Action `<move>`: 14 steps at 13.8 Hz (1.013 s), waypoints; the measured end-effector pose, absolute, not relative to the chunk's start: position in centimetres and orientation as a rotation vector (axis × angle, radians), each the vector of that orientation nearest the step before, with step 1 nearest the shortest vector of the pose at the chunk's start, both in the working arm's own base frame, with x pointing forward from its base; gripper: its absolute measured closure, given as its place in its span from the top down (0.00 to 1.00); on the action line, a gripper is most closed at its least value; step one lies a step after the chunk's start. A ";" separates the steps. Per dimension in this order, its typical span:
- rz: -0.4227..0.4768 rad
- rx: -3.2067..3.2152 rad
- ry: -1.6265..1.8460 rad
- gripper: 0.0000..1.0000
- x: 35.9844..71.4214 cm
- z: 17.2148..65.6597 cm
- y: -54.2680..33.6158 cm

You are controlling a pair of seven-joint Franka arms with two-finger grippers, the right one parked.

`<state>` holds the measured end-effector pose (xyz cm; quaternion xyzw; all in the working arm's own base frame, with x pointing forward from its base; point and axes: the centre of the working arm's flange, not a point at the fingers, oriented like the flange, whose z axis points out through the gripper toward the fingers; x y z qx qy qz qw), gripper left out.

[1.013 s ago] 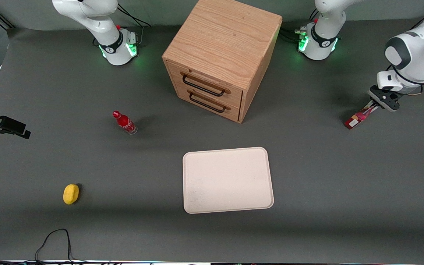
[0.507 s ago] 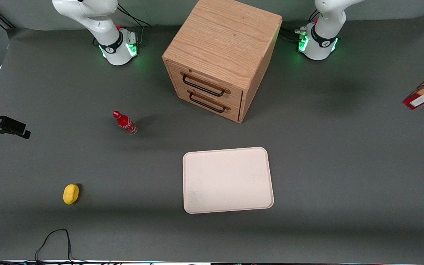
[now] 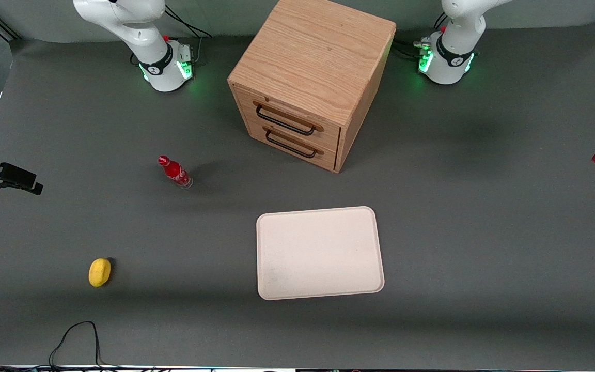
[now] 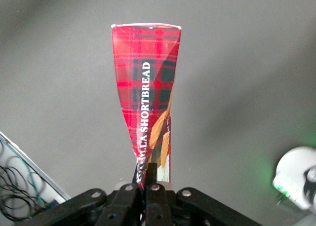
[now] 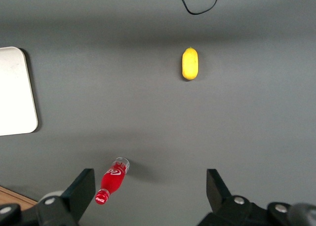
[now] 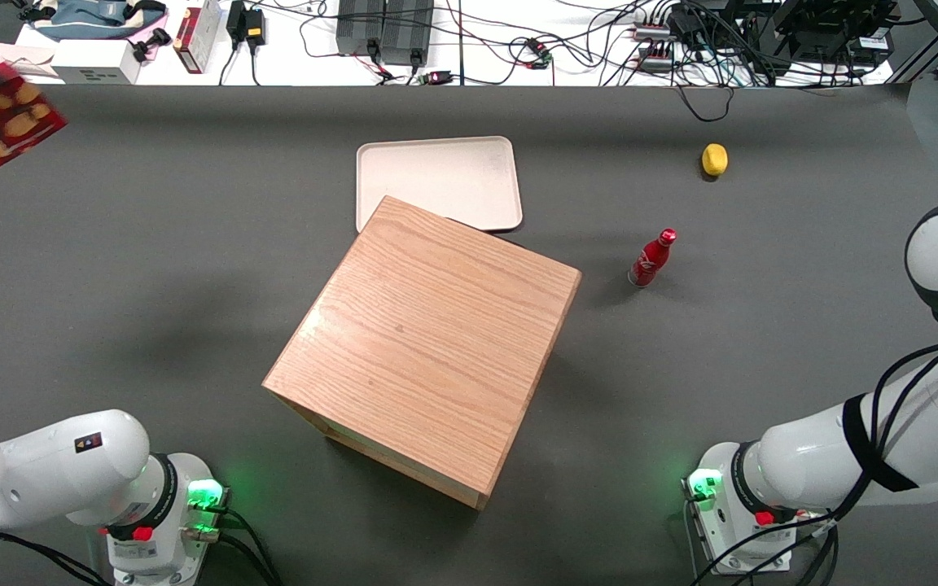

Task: Place red cookie box on tray
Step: 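Carry the held box over the white tray with the left gripper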

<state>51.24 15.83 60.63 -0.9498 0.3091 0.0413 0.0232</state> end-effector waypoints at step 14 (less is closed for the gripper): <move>0.111 -3.153 0.079 0.02 59.8 56.6 -29.7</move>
